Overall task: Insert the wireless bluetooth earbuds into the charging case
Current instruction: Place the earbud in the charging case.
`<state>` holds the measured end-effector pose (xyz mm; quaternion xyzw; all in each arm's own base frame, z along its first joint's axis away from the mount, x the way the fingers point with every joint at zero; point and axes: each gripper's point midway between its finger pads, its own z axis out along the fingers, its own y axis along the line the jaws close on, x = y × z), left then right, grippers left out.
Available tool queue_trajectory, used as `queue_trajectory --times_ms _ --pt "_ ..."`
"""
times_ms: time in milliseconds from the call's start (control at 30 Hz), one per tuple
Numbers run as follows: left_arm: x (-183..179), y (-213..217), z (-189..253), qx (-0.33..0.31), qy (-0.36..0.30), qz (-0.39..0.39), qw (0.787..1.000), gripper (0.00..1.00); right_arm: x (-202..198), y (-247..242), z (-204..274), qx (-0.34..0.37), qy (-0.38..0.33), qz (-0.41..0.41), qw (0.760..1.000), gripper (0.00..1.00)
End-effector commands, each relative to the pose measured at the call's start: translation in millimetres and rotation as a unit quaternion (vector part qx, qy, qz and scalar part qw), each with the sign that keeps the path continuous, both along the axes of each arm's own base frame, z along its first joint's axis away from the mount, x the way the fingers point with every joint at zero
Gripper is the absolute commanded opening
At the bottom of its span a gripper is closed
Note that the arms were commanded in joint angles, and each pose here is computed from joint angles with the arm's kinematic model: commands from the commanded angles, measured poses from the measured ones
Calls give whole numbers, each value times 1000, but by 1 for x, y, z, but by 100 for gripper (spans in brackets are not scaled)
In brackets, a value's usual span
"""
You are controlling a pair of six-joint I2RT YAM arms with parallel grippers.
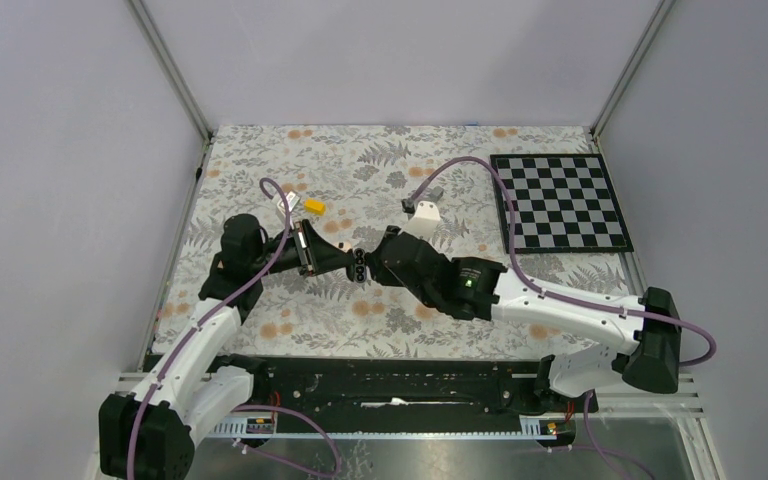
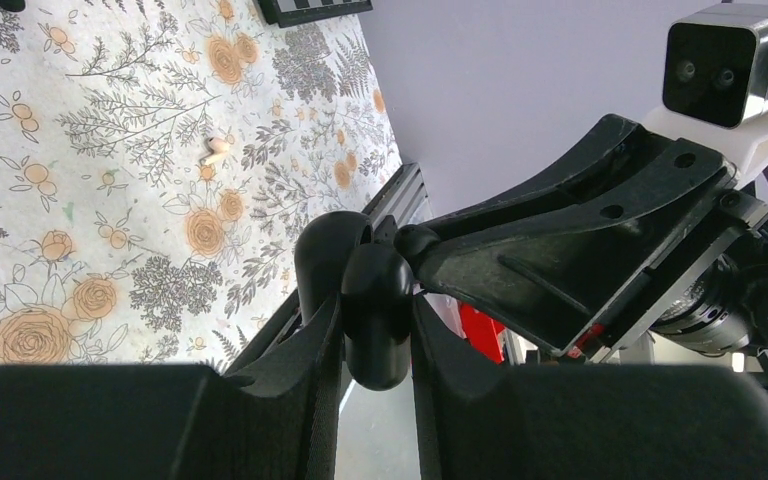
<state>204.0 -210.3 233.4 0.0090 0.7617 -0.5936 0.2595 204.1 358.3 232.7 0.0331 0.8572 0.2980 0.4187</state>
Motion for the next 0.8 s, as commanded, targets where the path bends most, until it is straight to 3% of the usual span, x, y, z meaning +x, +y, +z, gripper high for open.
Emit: queue_trajectory --times_ms 0,767 --pt "4 -1 19 -12 -30 4 999 0 11 5 21 18 -19 -34 999 0" --pt "2 3 11 9 -24 17 1000 0 11 23 11 6 -8 -31 999 0"
